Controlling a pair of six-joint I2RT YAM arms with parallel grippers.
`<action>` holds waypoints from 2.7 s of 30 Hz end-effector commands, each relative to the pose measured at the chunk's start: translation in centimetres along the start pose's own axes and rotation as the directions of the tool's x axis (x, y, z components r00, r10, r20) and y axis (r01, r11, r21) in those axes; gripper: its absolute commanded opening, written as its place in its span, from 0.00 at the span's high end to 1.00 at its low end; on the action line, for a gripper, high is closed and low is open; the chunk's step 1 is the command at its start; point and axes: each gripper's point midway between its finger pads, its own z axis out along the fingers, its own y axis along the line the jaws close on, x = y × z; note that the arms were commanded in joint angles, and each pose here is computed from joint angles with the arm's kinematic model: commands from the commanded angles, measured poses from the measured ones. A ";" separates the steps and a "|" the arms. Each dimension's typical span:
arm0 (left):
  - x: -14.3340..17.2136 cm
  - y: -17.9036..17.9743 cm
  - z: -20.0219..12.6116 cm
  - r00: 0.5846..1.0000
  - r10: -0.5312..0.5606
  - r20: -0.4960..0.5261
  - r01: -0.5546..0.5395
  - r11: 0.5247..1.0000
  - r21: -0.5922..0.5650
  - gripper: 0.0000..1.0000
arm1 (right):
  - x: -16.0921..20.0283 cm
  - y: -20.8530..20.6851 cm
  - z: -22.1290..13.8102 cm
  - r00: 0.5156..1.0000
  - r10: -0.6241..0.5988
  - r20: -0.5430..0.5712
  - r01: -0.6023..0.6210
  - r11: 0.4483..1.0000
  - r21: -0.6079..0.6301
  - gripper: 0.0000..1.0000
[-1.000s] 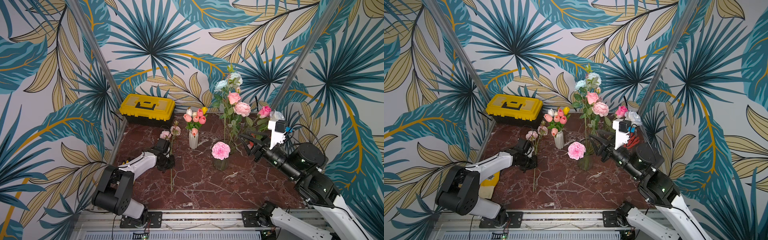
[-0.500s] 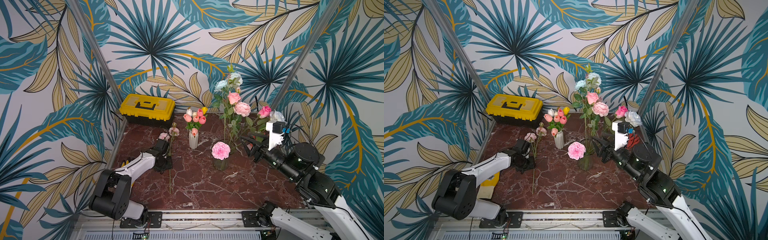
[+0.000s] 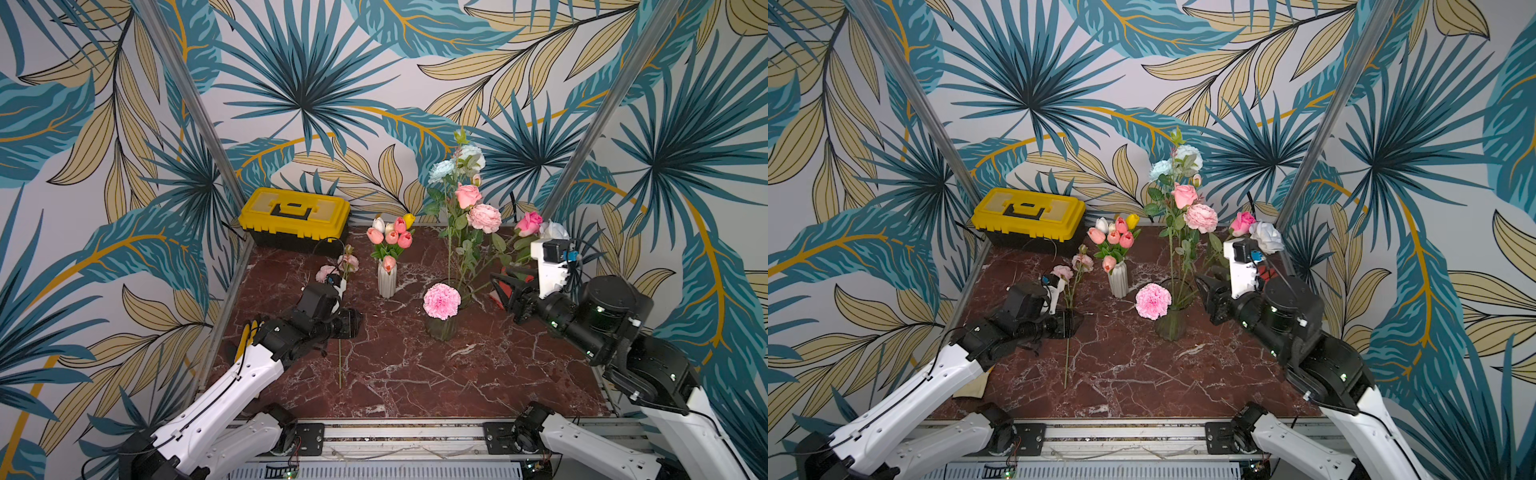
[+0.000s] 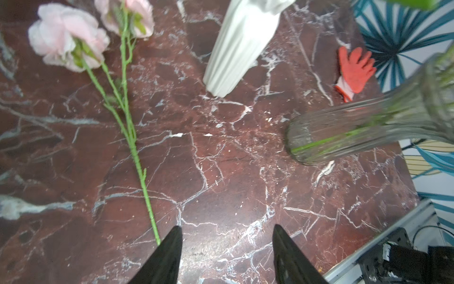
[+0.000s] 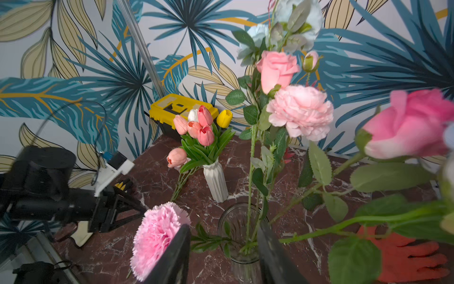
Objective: Pick out pink flowers from the vase
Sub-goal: Place the flower at the center of the board, then pick up the flower from the vase.
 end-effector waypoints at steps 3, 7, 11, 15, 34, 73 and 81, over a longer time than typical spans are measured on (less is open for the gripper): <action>-3.5 -2.8 -4.4 0.964 0.147 0.221 -0.173 0.980 0.099 0.40 | 4.1 -0.1 1.9 0.999 -0.037 -0.036 0.037 0.999 -0.014 0.60; -4.4 -3.4 -6.9 0.923 0.175 0.342 -0.228 0.966 0.120 0.38 | 7.8 0.8 2.8 0.973 -0.223 -0.054 0.217 0.971 -0.103 0.55; -4.5 -3.4 -8.1 0.897 0.200 0.394 -0.263 0.958 0.112 0.37 | 9.6 1.4 3.5 0.937 -0.346 0.043 0.348 0.926 -0.145 0.57; -3.7 -3.1 -8.2 0.886 0.228 0.403 -0.291 0.951 0.101 0.37 | 10.6 2.8 4.5 0.900 -0.419 0.121 0.436 0.877 -0.202 0.58; -2.4 -2.4 -7.8 0.880 0.283 0.381 -0.327 0.944 0.054 0.35 | 12.1 3.4 10.7 0.866 -0.472 0.166 0.498 0.847 -0.187 0.57; -2.0 -2.7 -7.8 0.877 0.284 0.388 -0.338 0.938 0.077 0.34 | 12.3 2.5 14.4 0.862 -0.493 0.115 0.505 0.854 -0.125 0.79; -2.0 -2.6 -7.9 0.875 0.287 0.391 -0.340 0.937 0.074 0.34 | 10.8 2.6 12.9 0.863 -0.482 0.152 0.500 0.858 -0.116 0.91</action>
